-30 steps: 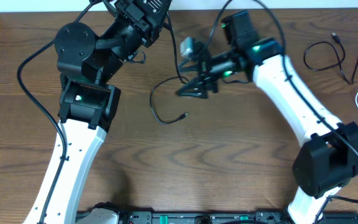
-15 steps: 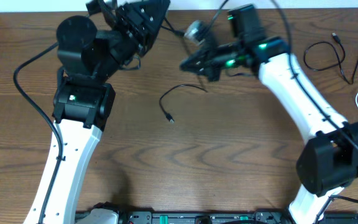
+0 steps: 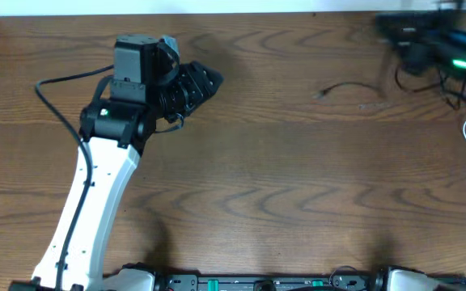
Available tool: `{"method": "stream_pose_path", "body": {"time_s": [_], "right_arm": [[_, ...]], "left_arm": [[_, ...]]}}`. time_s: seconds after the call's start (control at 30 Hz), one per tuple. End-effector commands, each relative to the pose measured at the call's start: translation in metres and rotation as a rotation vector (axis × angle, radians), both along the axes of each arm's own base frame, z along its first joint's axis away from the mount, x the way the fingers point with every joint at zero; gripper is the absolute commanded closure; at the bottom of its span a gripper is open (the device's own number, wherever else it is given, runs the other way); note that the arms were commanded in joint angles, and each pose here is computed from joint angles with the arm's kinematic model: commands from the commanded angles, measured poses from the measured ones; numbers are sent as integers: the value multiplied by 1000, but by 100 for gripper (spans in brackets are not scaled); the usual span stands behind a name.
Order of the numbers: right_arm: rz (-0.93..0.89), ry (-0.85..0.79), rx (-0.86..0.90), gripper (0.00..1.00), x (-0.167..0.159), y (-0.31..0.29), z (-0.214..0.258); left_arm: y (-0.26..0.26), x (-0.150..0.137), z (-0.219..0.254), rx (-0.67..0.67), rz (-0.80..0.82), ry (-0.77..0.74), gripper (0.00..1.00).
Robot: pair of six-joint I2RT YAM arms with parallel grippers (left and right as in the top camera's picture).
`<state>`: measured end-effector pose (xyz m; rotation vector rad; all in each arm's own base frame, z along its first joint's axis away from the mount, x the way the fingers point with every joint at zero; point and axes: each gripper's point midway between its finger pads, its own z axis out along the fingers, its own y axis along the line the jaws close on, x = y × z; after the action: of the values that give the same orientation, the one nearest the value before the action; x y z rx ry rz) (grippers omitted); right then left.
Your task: Untangle cables
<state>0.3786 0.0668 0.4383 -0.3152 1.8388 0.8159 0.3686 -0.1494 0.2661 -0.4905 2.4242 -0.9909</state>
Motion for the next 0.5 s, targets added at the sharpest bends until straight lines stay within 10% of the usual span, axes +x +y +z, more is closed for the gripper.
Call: {"method": "stream_pose_path", "body": {"time_s": [0.0, 0.47], "right_arm": [[-239, -12, 51, 99, -17, -60, 27], [-1156, 143, 179, 99, -98, -322, -9]], "left_arm": [[4, 2, -12, 84, -52, -19, 44], [4, 2, -16, 96, -65, -10, 44]]}}
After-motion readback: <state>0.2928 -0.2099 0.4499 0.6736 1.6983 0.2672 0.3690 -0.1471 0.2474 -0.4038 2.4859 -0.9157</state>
